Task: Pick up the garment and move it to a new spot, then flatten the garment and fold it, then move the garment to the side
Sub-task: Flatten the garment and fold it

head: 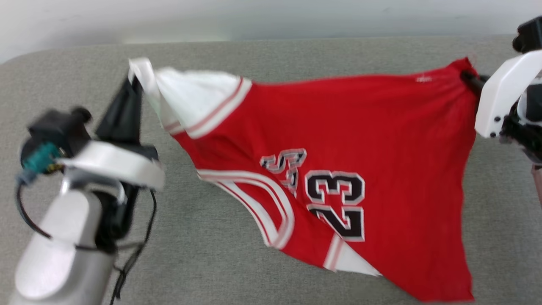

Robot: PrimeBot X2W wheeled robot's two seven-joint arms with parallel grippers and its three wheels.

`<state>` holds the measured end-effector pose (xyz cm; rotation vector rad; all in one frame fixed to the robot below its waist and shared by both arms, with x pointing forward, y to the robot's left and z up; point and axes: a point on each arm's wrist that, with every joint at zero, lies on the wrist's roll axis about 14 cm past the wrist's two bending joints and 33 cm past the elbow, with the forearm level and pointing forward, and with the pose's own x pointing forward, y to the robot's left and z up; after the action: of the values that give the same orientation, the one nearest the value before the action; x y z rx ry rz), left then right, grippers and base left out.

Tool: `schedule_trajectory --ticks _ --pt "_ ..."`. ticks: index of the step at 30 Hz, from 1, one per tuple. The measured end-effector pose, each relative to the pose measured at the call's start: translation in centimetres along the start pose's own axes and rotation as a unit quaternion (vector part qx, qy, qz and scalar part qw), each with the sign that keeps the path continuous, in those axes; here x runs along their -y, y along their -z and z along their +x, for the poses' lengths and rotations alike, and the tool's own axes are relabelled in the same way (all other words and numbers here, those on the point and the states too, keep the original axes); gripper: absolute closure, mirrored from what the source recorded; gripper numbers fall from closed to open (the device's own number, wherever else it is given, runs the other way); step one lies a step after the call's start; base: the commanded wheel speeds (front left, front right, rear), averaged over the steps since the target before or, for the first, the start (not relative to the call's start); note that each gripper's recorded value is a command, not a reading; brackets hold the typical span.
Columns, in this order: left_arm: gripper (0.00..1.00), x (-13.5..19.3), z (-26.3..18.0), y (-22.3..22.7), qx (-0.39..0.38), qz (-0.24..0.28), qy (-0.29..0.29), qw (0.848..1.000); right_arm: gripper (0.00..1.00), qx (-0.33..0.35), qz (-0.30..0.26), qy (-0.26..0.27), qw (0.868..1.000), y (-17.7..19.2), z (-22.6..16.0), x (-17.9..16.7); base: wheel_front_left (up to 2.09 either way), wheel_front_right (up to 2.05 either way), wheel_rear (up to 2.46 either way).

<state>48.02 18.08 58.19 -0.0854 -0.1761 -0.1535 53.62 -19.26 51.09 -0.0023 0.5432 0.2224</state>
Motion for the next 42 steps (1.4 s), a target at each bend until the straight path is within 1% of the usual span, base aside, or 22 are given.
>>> schedule_trajectory --ticks 5,10,11,12,15,18,23,25,29,30,34,37,42 --pt "1.00 -0.3 4.1 -3.6 0.038 0.008 0.008 0.999 1.00 0.085 -0.011 0.020 0.996 -5.1 -1.4 0.9 0.00 0.00 0.00" --pt "1.00 -0.7 8.2 -6.2 0.065 0.013 0.010 0.998 1.00 0.170 -0.026 0.042 0.984 -10.3 -1.8 2.1 0.00 0.00 0.00" --pt "1.00 -0.9 9.1 -6.8 0.070 0.015 0.008 0.997 1.00 0.186 -0.029 0.045 0.981 -11.5 -1.8 2.2 0.00 0.00 0.00" --pt "1.00 -1.4 11.7 -8.6 0.091 0.024 0.006 0.996 1.00 0.234 -0.037 0.052 0.970 -14.8 -1.9 2.4 0.00 0.00 0.00" --pt "1.00 -1.9 14.1 -10.2 0.111 0.036 -0.001 0.993 1.00 0.277 -0.047 0.059 0.958 -18.1 -1.9 2.6 0.00 0.00 0.00" --pt "1.00 -2.5 16.2 -11.3 0.128 0.036 -0.009 0.991 1.00 0.312 -0.052 0.058 0.947 -20.6 -1.6 2.5 0.00 0.00 0.00" --pt "1.00 -3.7 19.2 -12.6 0.153 0.044 -0.022 0.987 1.00 0.338 -0.066 0.059 0.937 -23.2 -0.4 2.5 0.00 0.00 0.00" --pt "1.00 -4.2 20.2 -12.2 0.155 0.046 -0.026 0.987 1.00 0.341 -0.068 0.058 0.936 -23.5 0.6 2.6 0.00 0.00 0.00" --pt "1.00 -5.0 22.2 -9.6 0.136 0.044 -0.033 0.989 1.00 0.331 -0.067 0.058 0.939 -22.6 3.4 3.1 0.00 0.00 0.00" --pt "1.00 -5.4 23.3 -6.5 0.108 0.043 -0.034 0.993 1.00 0.314 -0.061 0.057 0.946 -21.1 5.9 3.6 0.00 0.00 0.00" --pt "1.00 -5.6 24.1 -2.2 0.066 0.033 -0.032 0.997 1.00 0.284 -0.048 0.052 0.956 -18.1 9.1 3.9 0.00 0.00 0.00" --pt "1.00 -5.8 24.1 0.2 0.041 0.024 -0.030 0.998 1.00 0.260 -0.038 0.047 0.964 -16.1 10.8 3.9 0.00 0.00 0.00" --pt "1.00 -5.6 22.6 3.7 0.003 -0.003 -0.026 1.000 1.00 0.219 -0.026 0.042 0.975 -12.3 12.1 3.7 0.00 0.00 0.00"
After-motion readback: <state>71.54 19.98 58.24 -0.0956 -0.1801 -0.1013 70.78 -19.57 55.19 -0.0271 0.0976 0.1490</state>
